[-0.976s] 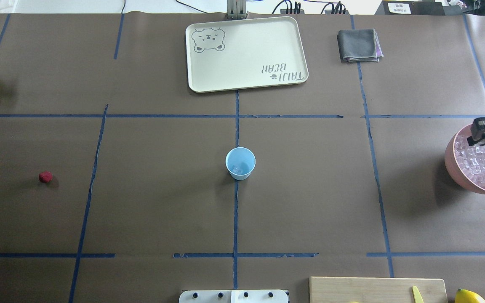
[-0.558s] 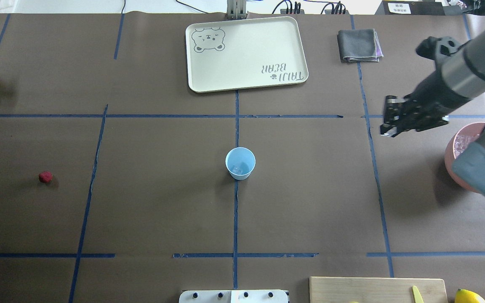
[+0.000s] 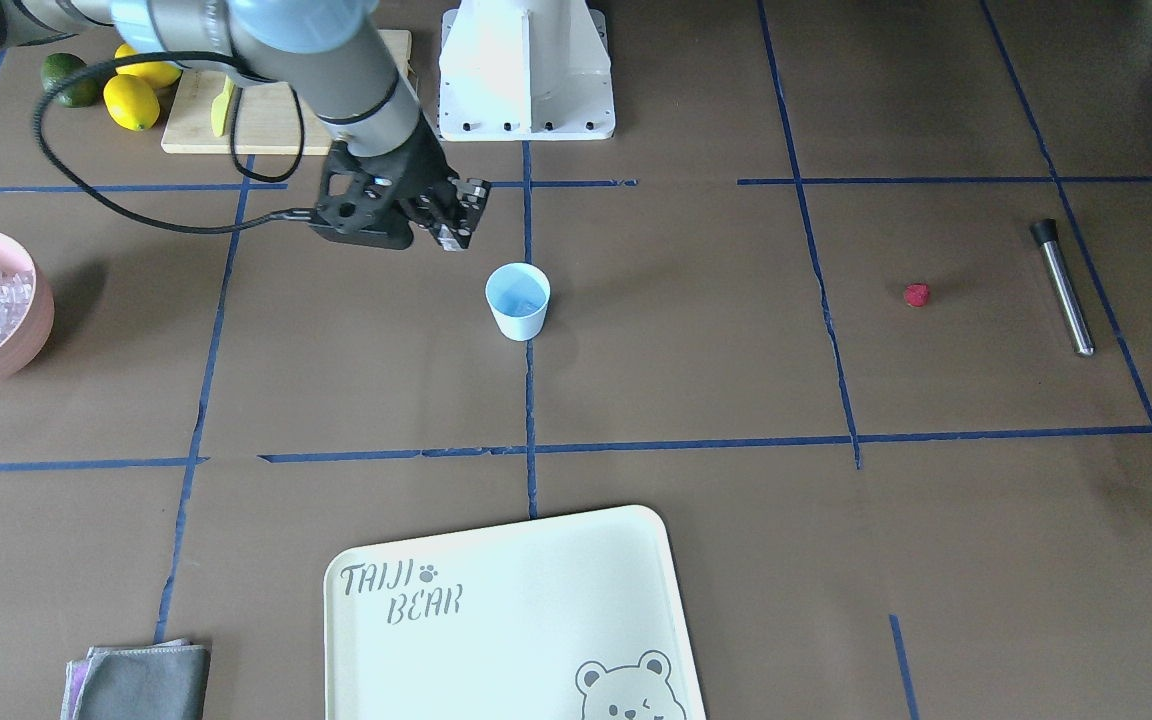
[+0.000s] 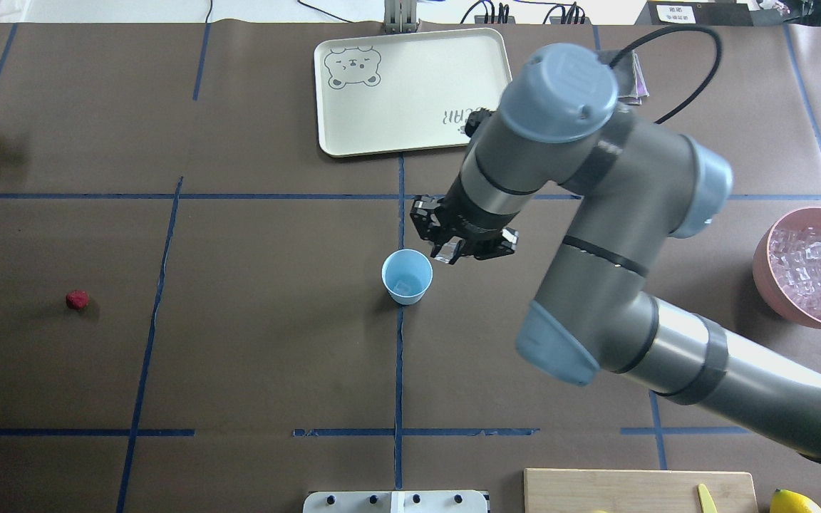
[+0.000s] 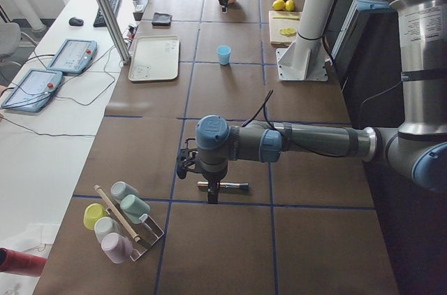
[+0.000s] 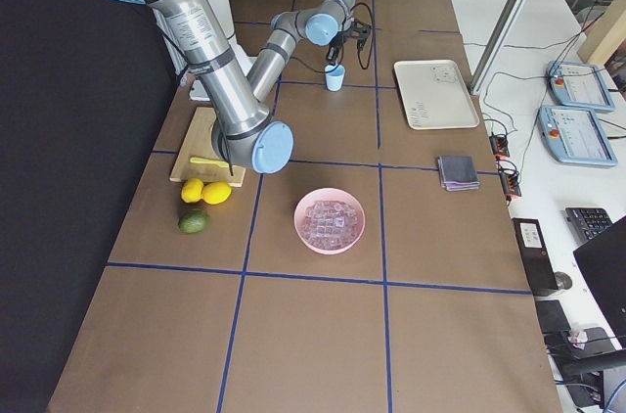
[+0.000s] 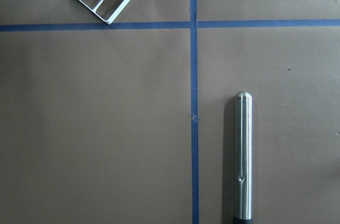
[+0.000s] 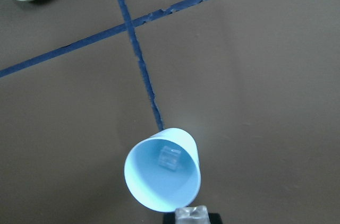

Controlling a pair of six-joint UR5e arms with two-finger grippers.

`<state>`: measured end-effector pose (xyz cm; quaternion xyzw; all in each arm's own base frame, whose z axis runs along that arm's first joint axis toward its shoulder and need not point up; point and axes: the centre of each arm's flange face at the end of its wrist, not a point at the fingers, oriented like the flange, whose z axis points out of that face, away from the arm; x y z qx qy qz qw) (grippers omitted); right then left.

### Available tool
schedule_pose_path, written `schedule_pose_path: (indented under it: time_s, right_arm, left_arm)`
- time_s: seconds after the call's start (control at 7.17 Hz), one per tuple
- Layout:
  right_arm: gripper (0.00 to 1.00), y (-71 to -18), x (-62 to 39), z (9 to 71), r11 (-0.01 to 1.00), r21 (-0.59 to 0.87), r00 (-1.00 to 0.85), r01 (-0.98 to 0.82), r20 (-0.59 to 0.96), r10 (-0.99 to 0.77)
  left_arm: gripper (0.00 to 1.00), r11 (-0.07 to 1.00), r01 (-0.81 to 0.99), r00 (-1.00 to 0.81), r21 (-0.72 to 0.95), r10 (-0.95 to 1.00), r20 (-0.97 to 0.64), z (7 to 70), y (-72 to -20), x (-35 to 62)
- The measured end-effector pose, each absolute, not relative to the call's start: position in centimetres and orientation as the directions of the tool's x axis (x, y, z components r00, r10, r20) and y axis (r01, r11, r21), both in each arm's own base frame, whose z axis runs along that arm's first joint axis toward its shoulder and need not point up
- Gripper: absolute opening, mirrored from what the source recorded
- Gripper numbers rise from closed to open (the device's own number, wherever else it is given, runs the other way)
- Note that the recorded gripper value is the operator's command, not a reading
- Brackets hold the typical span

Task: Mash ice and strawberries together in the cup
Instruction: 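Carry the ice cube with the right gripper and release it into the blue cup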

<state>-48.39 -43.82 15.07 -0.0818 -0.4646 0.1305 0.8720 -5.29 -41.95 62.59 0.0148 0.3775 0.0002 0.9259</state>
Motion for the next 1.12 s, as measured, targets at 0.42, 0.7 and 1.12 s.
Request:
schedule_pose_path:
  time_s: [0.42, 0.7, 1.12]
  right_arm:
    - [0.77, -44.5, -54.8, 16.3, 0.943, -0.284, 0.509, -0.171, 0.794, 0.331]
    - [0.99, -44.5, -55.5, 17.2, 0.941, -0.290, 0.517, -0.175, 0.786, 0.338]
    - [0.99, -44.6, -52.3, 18.7, 0.938, -0.290, 0.527, -0.187, 0.777, 0.345]
  left_arm:
    - [1.00, 1.000, 0.011, 0.715, 0.028, 0.012, -0.699, 62.6, -42.0, -5.3]
    - [1.00, 1.000, 0.012, 0.715, 0.029, 0.012, -0.699, 62.5, -42.0, -5.3]
    - [1.00, 0.999, 0.011, 0.715, 0.032, 0.014, -0.699, 62.3, -42.0, -5.3]
